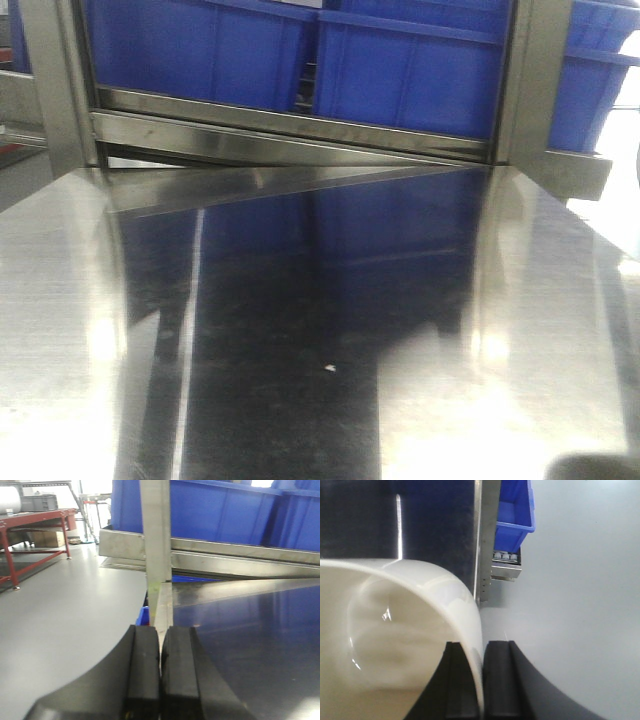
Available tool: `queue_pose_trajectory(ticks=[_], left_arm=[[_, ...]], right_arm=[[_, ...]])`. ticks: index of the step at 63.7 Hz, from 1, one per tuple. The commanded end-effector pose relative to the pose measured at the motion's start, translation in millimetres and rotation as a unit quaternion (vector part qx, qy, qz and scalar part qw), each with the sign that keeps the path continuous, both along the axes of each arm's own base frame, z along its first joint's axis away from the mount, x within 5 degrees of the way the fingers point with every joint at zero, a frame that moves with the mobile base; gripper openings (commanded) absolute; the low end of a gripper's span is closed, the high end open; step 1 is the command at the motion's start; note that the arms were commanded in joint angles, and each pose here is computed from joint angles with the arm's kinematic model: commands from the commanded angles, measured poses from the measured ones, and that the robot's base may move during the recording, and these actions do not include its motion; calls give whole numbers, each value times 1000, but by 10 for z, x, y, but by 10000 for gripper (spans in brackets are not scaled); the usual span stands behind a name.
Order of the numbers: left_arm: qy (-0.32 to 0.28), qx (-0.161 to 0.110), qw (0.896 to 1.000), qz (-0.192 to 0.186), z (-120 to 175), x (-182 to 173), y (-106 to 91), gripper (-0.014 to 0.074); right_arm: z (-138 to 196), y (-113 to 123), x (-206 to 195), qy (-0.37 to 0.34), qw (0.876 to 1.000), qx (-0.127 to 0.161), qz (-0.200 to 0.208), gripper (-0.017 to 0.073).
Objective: Move white bin to right shelf second layer
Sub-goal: 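Hold the bin in the right gripper and back away from table, then drive along the yellow floor line carrying the bin in right gripper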
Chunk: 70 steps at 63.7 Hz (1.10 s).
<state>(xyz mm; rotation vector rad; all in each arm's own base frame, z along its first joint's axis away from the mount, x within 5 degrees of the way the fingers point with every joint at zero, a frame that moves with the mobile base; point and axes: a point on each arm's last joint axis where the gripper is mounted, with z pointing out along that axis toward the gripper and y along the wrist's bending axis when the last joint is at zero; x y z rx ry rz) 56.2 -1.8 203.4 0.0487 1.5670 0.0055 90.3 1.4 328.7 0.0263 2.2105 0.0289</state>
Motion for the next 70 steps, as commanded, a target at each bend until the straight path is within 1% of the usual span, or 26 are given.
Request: queue_pose_trajectory(ticks=[1,70], left_arm=[[-31,-5,999,3,-39,1,5,85],[-31,-5,999,3,-39,1,5,85]], right_arm=[[151,-3,35,-56,998,-1,-1,56],[152,-3,35,-57,998,-1,-1,56]])
